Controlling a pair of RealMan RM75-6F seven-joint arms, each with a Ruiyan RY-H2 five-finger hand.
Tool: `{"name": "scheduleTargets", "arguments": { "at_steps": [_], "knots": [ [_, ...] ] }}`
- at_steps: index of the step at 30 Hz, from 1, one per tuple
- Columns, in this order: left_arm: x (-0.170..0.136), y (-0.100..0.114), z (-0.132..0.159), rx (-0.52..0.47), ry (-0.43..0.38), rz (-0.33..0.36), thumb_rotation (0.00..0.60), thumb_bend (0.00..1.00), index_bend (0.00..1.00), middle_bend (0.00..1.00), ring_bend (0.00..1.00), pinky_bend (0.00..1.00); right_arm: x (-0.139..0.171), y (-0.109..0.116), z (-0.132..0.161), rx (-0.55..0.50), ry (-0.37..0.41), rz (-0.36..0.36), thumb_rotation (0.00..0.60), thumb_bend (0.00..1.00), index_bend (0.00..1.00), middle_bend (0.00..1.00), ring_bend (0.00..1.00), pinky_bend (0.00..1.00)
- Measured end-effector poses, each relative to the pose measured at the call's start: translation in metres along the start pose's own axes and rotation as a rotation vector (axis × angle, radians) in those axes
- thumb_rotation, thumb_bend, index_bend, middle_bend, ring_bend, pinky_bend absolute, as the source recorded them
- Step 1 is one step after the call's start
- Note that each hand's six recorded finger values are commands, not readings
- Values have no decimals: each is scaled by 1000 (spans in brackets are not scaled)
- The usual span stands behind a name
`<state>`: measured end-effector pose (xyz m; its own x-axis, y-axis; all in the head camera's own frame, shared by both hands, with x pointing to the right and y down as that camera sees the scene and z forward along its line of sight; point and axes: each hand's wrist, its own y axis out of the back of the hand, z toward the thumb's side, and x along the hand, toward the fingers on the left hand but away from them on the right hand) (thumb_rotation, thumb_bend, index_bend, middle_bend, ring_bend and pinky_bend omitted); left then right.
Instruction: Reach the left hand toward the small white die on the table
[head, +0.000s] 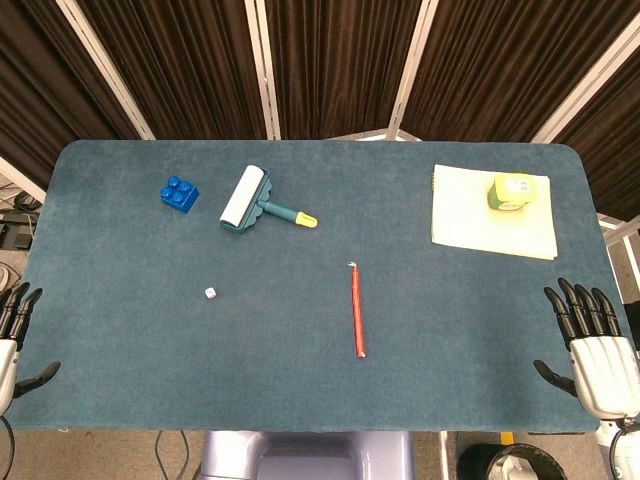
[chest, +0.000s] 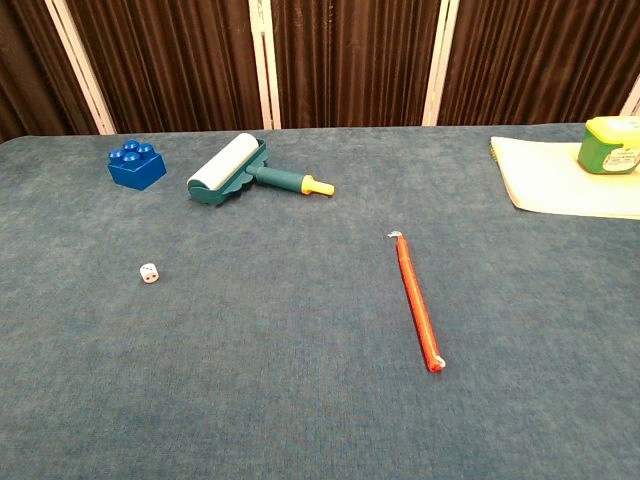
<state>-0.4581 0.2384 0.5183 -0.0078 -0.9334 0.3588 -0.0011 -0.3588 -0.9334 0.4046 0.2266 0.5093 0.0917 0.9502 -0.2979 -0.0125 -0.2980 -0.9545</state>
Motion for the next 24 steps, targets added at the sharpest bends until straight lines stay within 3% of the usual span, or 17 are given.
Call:
{"name": "scheduleTargets", "arguments": {
  "at_steps": [7,8,10,12,14,17,19,22,24],
  "knots": [
    [0,-2,0,0,-3,-6,600,0,0,30,22,23,1,-1,0,0,-2,2,600,0,0,0,0,0],
    [0,-3,0,0,-3,-10,600,0,0,111,90,86,1,-1,0,-3,-2,5,600,0,0,0,0,0],
    [1,-5,1,-2,-6,-25,600,0,0,543,483,460,1,0,1,-14,-2,6,600,0,0,0,0,0],
    [5,-11,4,-10,-16,-50,600,0,10,858,785,762,0,1,2,-24,1,4,600,0,0,0,0,0],
    [12,-17,9,-35,-33,-80,600,17,41,981,923,916,-1,1,3,-22,5,7,600,0,0,0,0,0],
    [24,-31,24,-96,-72,-147,600,302,80,1000,987,998,-2,-2,2,-30,2,25,600,0,0,0,0,0],
    [33,-40,35,-125,-99,-202,600,565,85,1000,992,1000,-3,-4,0,-42,-4,37,600,0,0,0,0,0],
    [50,-58,55,-147,-141,-303,600,730,88,1000,994,1000,-7,-5,-4,-46,-17,45,600,0,0,0,0,0],
    [63,-72,67,-147,-150,-367,600,767,88,1000,995,1000,-10,-5,-5,-45,-21,46,600,0,0,0,0,0]
  ]
}}
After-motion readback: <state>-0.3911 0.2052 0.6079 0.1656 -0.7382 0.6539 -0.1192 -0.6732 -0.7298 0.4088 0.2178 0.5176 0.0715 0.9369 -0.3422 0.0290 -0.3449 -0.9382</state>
